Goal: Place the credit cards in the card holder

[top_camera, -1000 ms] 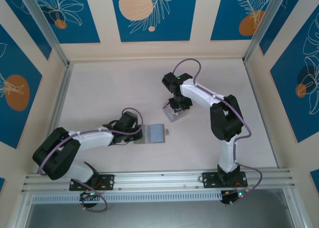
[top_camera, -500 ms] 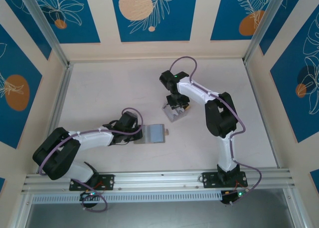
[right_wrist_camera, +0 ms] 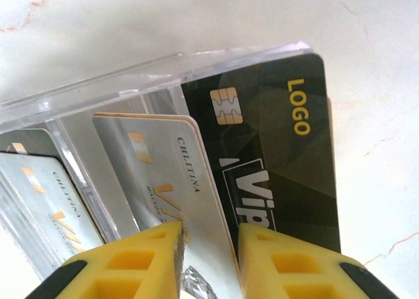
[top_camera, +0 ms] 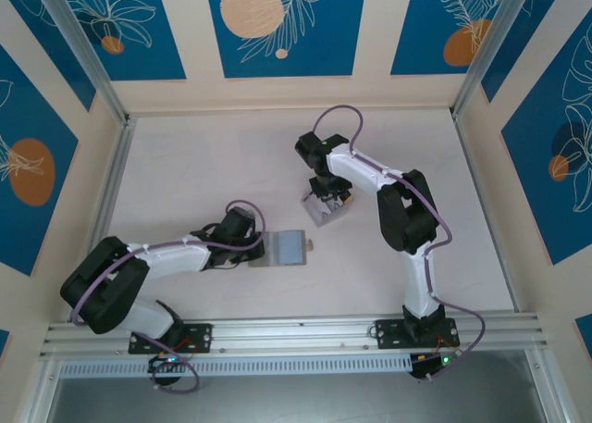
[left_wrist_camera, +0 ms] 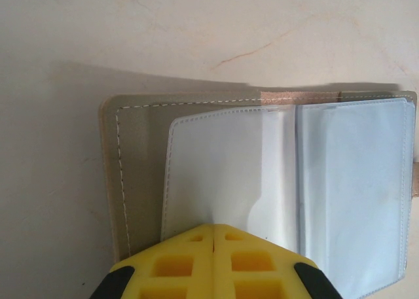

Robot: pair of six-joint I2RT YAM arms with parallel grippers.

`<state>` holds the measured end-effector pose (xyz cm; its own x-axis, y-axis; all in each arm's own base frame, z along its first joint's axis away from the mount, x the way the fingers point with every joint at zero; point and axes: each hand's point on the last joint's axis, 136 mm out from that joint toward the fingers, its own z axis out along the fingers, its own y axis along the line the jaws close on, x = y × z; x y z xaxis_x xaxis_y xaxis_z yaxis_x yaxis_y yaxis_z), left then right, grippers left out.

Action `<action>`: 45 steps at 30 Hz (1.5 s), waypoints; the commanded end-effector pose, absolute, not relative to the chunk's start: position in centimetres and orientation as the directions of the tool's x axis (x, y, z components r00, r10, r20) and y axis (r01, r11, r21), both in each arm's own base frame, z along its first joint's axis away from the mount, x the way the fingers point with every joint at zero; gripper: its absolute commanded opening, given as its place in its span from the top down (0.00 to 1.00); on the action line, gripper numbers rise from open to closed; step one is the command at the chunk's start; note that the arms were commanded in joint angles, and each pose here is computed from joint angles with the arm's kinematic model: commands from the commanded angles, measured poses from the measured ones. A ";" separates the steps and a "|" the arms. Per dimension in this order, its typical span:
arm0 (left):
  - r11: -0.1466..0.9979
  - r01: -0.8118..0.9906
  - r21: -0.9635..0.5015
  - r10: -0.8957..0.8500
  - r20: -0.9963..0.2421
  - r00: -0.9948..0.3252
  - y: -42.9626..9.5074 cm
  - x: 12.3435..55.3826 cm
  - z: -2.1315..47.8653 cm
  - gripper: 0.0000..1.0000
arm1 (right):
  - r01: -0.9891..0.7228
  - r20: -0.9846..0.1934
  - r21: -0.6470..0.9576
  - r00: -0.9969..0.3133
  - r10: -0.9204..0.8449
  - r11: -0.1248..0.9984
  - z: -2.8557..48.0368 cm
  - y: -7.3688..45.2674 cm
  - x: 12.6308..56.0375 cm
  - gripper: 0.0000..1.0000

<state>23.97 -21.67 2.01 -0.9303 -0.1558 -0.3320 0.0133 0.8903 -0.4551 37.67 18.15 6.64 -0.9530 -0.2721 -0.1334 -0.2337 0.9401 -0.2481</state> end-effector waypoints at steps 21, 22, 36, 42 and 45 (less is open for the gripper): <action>0.931 -0.062 -0.360 -0.156 -0.240 -0.958 -19.1 21.6 -1.3 1.00 | -0.213 -0.162 -0.323 -0.947 -0.276 0.922 9.1 16.7 38.2 0.75; 0.931 -0.063 -0.360 -0.157 -0.239 -0.958 -19.1 21.6 -1.3 1.00 | -0.216 -0.163 -0.325 -0.946 -0.280 0.921 9.2 16.7 38.2 0.75; 0.931 -0.069 -0.359 -0.162 -0.235 -0.958 -19.1 21.5 -1.4 1.00 | -0.223 -0.169 -0.341 -0.941 -0.293 0.913 9.9 16.9 38.2 0.81; 0.932 -0.071 -0.356 -0.162 -0.234 -0.959 -19.0 21.5 -1.5 1.00 | -0.229 -0.170 -0.354 -0.938 -0.303 0.907 10.3 17.1 38.0 0.83; 0.932 -0.070 -0.356 -0.161 -0.232 -0.959 -19.0 21.5 -1.5 1.00 | -0.235 -0.170 -0.355 -0.935 -0.310 0.905 10.7 17.3 37.9 0.83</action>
